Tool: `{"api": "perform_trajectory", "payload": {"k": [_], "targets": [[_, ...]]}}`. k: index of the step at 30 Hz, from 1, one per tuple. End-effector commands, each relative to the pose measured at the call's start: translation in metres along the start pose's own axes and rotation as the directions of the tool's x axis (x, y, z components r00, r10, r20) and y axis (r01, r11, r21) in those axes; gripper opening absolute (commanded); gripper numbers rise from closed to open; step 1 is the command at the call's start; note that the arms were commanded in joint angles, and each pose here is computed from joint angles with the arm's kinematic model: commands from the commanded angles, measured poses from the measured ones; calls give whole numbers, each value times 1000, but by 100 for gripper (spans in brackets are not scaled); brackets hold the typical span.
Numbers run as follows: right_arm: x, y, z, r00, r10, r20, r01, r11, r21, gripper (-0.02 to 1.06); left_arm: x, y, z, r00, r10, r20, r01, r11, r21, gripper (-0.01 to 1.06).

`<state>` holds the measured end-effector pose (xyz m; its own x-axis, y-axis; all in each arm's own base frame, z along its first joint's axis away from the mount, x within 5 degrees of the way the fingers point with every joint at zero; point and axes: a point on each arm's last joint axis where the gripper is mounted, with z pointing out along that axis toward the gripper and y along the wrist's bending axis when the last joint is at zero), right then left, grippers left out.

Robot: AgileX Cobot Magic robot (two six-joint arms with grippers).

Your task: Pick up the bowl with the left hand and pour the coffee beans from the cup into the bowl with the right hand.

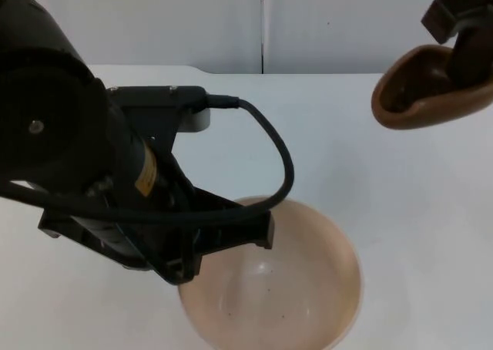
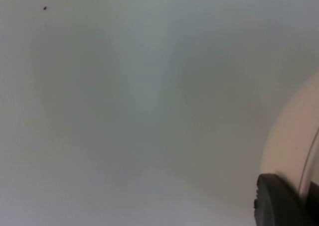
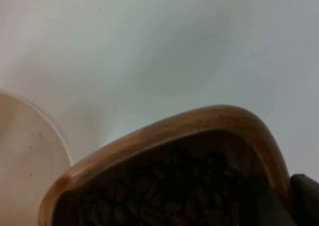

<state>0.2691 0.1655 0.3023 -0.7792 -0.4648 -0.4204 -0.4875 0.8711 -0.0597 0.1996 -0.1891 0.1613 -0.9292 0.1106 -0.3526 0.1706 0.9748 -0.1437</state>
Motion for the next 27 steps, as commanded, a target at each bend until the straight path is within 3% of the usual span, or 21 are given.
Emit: {"api": "perform_trajectory", "payload": {"k": [1,14,17,20,27], "targets": [[0,2,-4,1000,-4,20,4,1000,-2,0,-1,-3,-1,1000,-8,12,8,1000,20,0],[1,4,-4,1000,-15,15,15,1000,1,0,-1,-4,-1,1000,-9,15,8,1000,23,0],[1,9,-5,999,-45,19,44,998,46,0,-1,-4,-1,1000,-9,16,8,1000,24,0],[2,26,-8,994,-101,31,97,989,110,0,-1,-4,-1,1000,-9,16,8,1000,24,0],[5,54,-12,985,-163,48,157,982,109,0,-1,-4,-1,1000,-9,17,8,1000,26,0]]}}
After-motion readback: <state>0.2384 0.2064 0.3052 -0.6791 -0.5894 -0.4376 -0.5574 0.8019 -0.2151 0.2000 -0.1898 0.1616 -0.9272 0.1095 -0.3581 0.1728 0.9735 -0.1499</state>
